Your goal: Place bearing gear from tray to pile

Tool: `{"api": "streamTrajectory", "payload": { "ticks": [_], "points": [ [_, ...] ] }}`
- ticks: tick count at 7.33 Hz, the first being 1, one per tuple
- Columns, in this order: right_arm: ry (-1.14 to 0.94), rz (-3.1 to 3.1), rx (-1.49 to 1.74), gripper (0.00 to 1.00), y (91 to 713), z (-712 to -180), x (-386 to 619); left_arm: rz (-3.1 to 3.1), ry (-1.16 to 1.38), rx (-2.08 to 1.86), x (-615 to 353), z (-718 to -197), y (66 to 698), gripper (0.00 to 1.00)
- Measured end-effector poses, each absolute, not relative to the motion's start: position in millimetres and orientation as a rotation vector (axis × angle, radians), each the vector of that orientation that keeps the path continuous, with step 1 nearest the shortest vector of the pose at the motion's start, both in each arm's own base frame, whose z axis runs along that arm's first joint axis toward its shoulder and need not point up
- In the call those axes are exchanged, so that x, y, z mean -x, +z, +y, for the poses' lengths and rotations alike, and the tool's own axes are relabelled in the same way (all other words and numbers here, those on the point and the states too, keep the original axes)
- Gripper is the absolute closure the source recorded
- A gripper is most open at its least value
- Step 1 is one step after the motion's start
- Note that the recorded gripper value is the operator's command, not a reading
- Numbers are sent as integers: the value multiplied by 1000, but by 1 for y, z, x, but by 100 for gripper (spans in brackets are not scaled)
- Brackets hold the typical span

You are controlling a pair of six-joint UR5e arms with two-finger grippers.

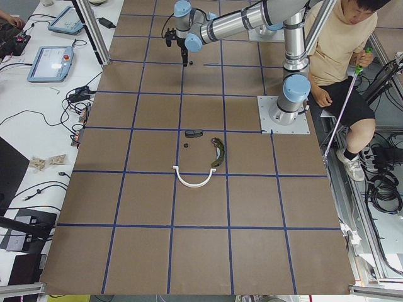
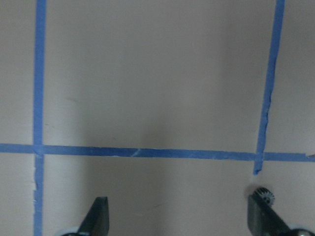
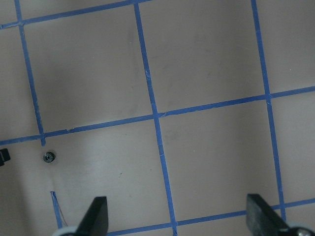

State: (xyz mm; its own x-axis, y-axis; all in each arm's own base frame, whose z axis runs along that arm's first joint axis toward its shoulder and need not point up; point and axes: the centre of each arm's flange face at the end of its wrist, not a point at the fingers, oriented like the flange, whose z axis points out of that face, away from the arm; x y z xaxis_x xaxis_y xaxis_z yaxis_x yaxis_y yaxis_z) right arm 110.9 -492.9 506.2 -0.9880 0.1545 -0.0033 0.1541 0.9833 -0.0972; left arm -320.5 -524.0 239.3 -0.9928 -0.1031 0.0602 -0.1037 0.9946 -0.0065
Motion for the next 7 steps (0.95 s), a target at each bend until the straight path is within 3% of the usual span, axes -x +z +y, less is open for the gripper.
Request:
{"api": "streamTrajectory", "payload": {
  "ticks": [4,5,7],
  "points": [
    [168,-3121,63,0,507,-492,-125,-3092,-35,-207,368,-507,184,2],
    [171,-3124,50,0,506,-490,-127,-3091,-48,-247,372,-508,175,13],
    [175,-3129,40,0,506,-489,-130,-3092,-53,-270,376,-509,168,54]
  ]
}}
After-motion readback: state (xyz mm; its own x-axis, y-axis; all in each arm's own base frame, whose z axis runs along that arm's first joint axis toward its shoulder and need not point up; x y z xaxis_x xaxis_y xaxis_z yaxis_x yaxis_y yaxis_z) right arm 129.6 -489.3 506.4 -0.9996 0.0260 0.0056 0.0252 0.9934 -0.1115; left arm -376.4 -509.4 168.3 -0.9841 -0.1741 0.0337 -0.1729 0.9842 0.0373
